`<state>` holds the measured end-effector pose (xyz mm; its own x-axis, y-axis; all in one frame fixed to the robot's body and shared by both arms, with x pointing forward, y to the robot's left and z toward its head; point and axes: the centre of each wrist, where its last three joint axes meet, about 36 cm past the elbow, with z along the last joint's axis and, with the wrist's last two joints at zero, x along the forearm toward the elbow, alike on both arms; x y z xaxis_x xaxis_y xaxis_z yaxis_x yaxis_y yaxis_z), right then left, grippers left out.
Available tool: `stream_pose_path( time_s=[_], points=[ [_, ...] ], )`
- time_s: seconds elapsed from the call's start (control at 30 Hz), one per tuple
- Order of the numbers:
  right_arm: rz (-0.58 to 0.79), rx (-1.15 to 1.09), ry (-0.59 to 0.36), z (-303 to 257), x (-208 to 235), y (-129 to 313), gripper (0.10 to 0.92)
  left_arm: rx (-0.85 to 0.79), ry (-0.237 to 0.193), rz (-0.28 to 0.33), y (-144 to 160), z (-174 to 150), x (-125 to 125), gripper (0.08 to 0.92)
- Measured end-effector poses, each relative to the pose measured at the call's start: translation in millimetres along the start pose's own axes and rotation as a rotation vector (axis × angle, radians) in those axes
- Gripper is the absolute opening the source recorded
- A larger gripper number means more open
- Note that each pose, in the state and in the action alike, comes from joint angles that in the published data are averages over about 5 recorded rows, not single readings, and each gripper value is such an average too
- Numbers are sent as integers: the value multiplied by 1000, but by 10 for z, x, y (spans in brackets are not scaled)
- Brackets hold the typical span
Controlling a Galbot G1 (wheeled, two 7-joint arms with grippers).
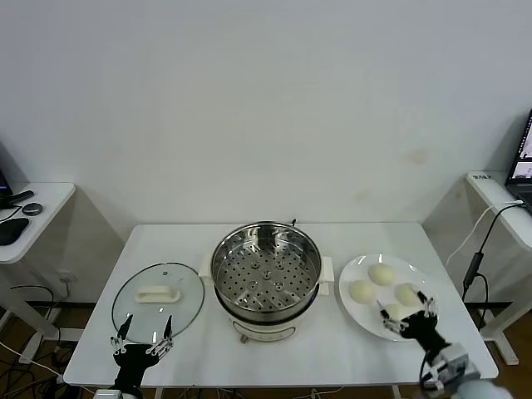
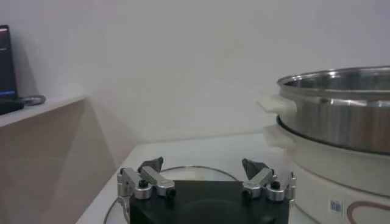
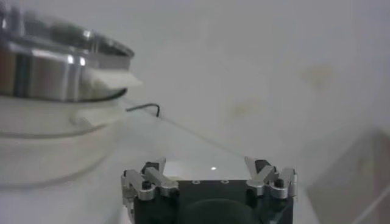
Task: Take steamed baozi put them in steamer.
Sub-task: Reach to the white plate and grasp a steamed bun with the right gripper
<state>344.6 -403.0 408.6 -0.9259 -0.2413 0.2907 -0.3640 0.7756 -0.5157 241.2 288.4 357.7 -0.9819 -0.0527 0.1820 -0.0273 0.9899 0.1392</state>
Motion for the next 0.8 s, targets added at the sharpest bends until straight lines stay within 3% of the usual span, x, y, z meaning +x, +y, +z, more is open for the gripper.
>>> stream_pose_path(
  time_s=[0.2, 0.47, 0.8],
  points=[
    [-117, 242, 42, -157, -312, -541, 823, -15, -15, -1, 32, -29, -3, 823],
    [-327, 524, 166, -498, -926, -1256, 823, -40, -25, -20, 129, -52, -5, 823],
    [-615, 686, 335, -820, -1637, -1712, 823, -53, -27, -60, 232, -29, 27, 823]
  ],
)
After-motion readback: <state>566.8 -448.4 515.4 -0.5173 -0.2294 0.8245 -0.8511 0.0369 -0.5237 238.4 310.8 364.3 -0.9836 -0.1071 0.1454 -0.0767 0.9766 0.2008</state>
